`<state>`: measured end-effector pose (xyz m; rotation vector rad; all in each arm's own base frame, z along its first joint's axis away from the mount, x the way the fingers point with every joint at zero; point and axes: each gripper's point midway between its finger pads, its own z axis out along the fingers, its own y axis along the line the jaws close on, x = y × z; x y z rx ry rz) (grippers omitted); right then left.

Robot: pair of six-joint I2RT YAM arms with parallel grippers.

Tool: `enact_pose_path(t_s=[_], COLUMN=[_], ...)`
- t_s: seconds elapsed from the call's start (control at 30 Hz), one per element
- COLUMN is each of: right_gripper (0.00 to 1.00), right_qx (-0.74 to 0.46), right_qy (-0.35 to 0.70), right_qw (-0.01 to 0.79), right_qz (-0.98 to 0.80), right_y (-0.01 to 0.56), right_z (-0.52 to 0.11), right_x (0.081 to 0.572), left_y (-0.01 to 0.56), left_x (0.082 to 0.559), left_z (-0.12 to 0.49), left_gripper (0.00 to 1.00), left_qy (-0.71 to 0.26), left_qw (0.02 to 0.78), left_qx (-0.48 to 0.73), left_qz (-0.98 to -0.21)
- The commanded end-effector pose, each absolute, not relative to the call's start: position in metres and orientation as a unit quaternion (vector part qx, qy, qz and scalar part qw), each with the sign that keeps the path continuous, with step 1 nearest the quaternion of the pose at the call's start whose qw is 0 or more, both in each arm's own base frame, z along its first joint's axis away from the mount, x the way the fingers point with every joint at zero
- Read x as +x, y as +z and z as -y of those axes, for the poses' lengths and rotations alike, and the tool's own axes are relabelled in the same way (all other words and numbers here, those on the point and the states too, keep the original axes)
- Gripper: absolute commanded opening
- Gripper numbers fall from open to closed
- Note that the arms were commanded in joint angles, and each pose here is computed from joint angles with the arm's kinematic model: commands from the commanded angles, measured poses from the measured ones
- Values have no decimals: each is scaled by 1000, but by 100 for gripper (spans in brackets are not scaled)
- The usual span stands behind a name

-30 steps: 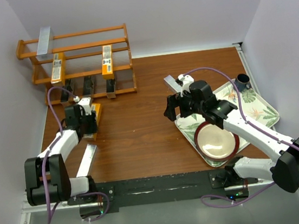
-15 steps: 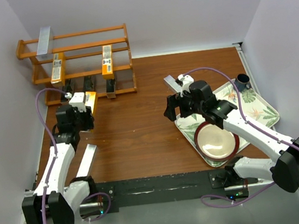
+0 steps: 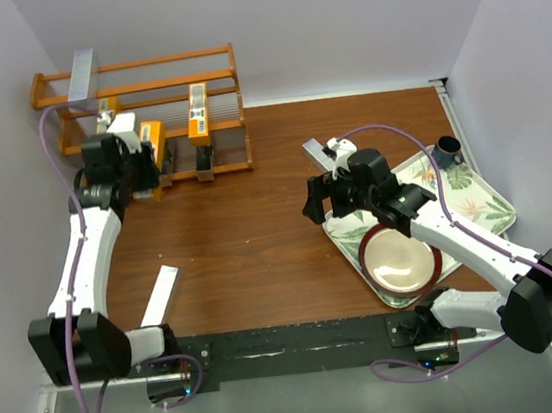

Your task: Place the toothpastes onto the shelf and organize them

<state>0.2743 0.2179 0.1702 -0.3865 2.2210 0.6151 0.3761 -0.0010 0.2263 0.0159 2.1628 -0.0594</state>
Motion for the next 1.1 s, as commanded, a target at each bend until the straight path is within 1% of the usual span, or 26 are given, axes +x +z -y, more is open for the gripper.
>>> enact_pose_path(t_s=[0.0, 0.03, 0.07, 0.13, 0.17, 0.33, 0.37, 0.43, 0.47, 0.53, 0.67, 0.87, 0.97, 1.07], right_gripper=[95, 95, 95, 95, 95, 95, 95, 95, 95, 95, 95, 95, 95, 95], right_qx=[-160, -159, -158, -158, -158, -157, -157, -155, -157, -156, -157, -157, -157, -157], right_qy=[240, 238, 237, 233, 233, 228, 227, 223, 221, 219, 216, 214, 213, 213], right_qw=[399, 400, 400, 399, 400, 398, 398, 397, 397, 394, 392, 391, 389, 389], right_qz=[-870, -871, -871, -873, -872, -875, -875, -877, -877, -879, -880, -882, -883, -882], right_y=[176, 176, 175, 174, 174, 171, 171, 169, 169, 167, 165, 163, 162, 162], right_z=[-219, -218, -218, -217, -217, -216, -216, -215, -215, -214, -214, -213, -213, -213], right_x=[277, 277, 277, 277, 278, 280, 280, 281, 281, 281, 281, 281, 281, 282], left_y=[266, 276, 267, 277, 268, 280, 271, 277, 269, 272, 261, 254, 254, 251], left_x=[416, 424, 434, 448, 458, 494, 502, 514, 520, 529, 544, 559, 563, 566], left_z=[1, -1, -3, -5, -5, -9, -9, -9, -9, -10, -10, -13, -13, -14], left_gripper=[32, 32, 32, 32, 32, 33, 33, 33, 33, 34, 35, 37, 40, 46], left_qy=[-29, -24, -19, -18, -17, -14, -15, -17, -18, -18, -19, -18, -17, -13], left_qw=[507, 517, 506, 516, 507, 528, 521, 528, 520, 525, 518, 516, 518, 515], left_qx=[2, 1, -2, -2, -3, -7, -9, -8, -9, -9, -9, -12, -14, -15], left_qz=[-861, -856, -862, -856, -862, -849, -854, -849, -854, -851, -855, -856, -855, -857])
